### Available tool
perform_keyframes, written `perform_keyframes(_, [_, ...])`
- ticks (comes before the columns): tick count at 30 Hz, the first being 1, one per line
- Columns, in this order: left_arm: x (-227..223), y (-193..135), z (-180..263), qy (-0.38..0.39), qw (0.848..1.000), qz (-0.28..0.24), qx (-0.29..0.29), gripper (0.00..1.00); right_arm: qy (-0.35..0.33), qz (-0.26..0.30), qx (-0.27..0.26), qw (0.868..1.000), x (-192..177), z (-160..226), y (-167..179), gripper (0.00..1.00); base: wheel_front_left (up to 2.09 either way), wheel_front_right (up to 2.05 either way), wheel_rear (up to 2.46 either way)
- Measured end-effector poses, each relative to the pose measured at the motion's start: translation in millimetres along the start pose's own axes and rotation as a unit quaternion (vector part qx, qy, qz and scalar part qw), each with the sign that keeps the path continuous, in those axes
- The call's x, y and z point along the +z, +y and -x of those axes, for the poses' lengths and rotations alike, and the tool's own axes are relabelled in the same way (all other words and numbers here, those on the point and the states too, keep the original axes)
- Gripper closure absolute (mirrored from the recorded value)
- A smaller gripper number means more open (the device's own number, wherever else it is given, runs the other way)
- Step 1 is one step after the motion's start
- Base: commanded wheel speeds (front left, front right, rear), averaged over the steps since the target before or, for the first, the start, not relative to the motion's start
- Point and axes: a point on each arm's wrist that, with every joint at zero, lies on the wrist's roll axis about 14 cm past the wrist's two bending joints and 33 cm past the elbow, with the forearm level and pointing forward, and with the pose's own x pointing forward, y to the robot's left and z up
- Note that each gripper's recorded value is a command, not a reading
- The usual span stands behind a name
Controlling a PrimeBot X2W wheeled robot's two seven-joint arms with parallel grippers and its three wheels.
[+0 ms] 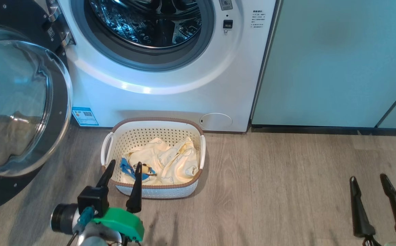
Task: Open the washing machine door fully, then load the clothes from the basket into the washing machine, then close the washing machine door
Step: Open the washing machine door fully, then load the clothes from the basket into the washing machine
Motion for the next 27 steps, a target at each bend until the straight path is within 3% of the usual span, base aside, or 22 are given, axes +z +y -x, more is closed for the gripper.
perform_keyframes(16, [-5.0,4.1,0.6,0.009,1.000,-0.005,0.009,0.00,0.009,-0.004,0.001,1.000,-5.6,-0.1,1.0,0.00,0.11,-0.11,0.00])
perform_keyframes(27, [-10.6,-2.3,1.0,0.017,1.000,-0.004,-0.002,0.00,0.016,-0.004,0.002,1.000,-9.5,-1.6,1.6,0.00,1.44,-1.44,0.00])
